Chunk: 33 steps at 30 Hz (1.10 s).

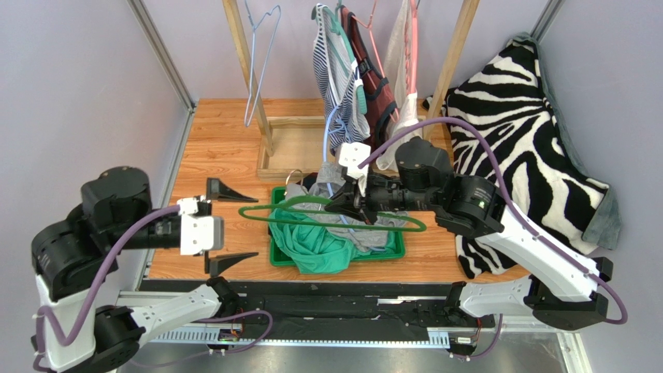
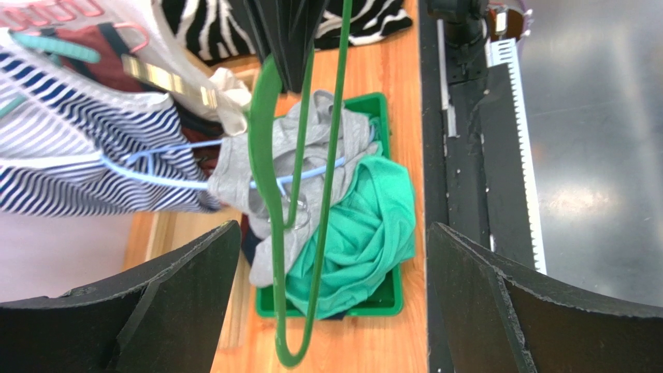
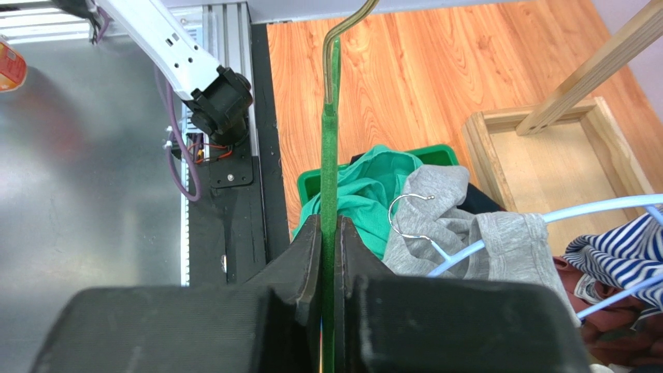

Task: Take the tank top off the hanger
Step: Place the hanger at the clothesline.

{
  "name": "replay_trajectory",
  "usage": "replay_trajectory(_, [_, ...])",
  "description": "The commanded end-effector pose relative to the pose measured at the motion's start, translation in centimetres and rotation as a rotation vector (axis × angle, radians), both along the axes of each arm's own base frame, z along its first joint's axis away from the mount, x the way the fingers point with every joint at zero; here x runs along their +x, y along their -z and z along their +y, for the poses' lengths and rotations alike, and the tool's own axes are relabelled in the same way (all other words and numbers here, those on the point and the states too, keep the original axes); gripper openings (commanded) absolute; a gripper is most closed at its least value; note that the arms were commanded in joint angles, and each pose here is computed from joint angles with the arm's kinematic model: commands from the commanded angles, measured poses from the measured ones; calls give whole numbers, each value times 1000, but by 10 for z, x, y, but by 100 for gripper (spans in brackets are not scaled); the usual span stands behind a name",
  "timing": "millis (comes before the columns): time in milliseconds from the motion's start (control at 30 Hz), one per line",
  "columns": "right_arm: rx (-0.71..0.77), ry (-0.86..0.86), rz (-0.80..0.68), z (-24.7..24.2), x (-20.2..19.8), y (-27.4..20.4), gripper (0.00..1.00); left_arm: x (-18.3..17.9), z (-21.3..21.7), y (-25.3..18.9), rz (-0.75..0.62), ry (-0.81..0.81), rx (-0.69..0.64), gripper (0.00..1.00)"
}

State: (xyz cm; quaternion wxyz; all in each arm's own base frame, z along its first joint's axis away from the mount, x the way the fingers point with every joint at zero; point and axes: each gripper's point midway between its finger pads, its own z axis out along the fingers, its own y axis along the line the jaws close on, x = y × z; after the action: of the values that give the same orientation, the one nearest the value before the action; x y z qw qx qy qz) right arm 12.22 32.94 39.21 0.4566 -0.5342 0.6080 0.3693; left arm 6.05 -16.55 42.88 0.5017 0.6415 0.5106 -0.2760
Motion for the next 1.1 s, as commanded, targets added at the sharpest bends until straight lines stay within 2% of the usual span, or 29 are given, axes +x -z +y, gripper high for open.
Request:
replay_trajectory(0, [99, -17, -30, -22, -15, -36, 0, -12, 30, 57, 127, -54, 204, 97])
replay_trajectory(233, [137, -94, -4, -48, -46, -54, 0, 18, 31, 59, 26, -167, 192, 98])
replay_trajectory(433, [174, -109, 4, -58, -56, -65, 0, 14, 19, 72, 88, -105, 217, 97])
replay_trajectory(500, [167, -114, 13, -56, -57, -64, 0, 13, 16, 73, 99, -91, 215, 95])
replay_trajectory(533, [165, -120, 15, -56, -58, -64, 0, 10, 12, 72, 115, -66, 209, 91])
replay_trajectory(567, [160, -120, 18, -55, -57, -62, 0, 6, 11, 71, 124, -48, 207, 81])
replay_trajectory(633, [171, -126, 13, -56, -58, -65, 0, 2, 8, 72, 148, -13, 209, 69])
replay_trajectory(667, [186, -127, 5, -56, -59, -69, 0, 1, 7, 73, 151, -7, 213, 57])
replay_trajectory(833, [202, -134, -5, -56, -60, -75, 0, 1, 3, 87, 207, 23, 268, 25])
replay_trajectory(867, [202, -136, -8, -57, -60, -75, 0, 0, 2, 88, 219, 32, 275, 10])
replay_trajectory(900, [206, -133, -11, -56, -60, -76, 0, -1, 1, 90, 231, 39, 283, 3])
replay_trajectory(933, [207, -133, -15, -57, -59, -76, 0, -3, 0, 91, 248, 51, 293, 0])
replay_trajectory(1033, [222, -100, -36, -54, -52, -76, 0, -6, -1, 94, 277, 69, 308, 0])
replay_trajectory(1067, [268, -71, -64, -55, -46, -86, 2, -5, -1, 94, 281, 63, 310, 0])
